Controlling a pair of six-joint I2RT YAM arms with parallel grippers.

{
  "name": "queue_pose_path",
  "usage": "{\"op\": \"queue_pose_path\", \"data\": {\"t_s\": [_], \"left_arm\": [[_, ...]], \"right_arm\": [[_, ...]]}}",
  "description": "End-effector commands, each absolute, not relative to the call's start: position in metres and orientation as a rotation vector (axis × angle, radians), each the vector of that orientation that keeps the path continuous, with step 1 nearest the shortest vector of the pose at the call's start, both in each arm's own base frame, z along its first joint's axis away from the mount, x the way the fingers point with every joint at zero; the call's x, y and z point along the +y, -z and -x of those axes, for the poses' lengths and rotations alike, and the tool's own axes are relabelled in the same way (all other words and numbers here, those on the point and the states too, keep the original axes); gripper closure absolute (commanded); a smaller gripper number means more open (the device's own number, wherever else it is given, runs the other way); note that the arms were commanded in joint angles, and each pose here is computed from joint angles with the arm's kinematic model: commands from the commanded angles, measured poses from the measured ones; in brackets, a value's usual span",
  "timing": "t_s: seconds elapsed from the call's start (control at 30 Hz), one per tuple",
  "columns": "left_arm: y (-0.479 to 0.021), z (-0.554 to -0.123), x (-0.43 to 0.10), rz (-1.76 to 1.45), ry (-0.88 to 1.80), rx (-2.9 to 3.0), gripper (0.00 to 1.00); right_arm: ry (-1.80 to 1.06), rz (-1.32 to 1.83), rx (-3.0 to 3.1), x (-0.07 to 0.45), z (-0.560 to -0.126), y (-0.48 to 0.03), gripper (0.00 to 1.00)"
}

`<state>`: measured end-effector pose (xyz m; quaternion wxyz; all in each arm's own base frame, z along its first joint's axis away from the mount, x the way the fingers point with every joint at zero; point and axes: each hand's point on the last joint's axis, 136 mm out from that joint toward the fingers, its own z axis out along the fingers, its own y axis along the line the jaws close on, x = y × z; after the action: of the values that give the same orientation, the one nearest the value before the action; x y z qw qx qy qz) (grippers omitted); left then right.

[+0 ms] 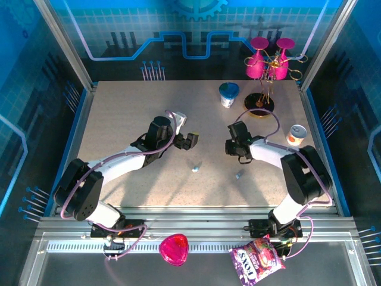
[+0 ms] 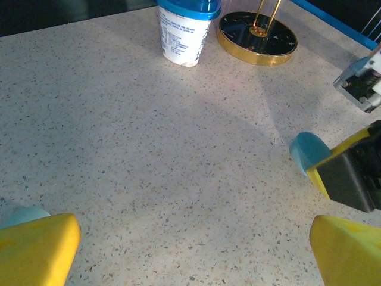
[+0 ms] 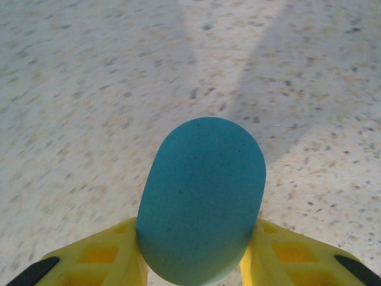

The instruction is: Insert the wireless bluetooth earbuds into the charging case

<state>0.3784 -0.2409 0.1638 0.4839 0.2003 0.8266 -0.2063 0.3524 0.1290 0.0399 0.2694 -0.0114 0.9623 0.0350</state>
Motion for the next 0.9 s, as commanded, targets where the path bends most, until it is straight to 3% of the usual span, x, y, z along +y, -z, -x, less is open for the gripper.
{"op": "queue_pose_path", "data": {"t_s": [0.0, 0.33, 0.87], "left_arm": [[-0.172, -0.370, -0.249, -0.537, 0.536, 1.960, 0.01], [-0.177, -0.362, -0.250, -0.572, 0.576, 1.948, 0.01], [-0.235, -0.302, -0.247, -0.785, 1.045, 1.546, 0.01]], "right_arm": [[-0.223, 0.341, 2.529, 0.154, -0.343, -0.054, 0.62], [-0.518, 0.703, 2.369, 0.211, -0.318, -0.072, 0.62], [-0.753, 0.971, 2.129, 0.240, -0.270, -0.160, 0.62]]}}
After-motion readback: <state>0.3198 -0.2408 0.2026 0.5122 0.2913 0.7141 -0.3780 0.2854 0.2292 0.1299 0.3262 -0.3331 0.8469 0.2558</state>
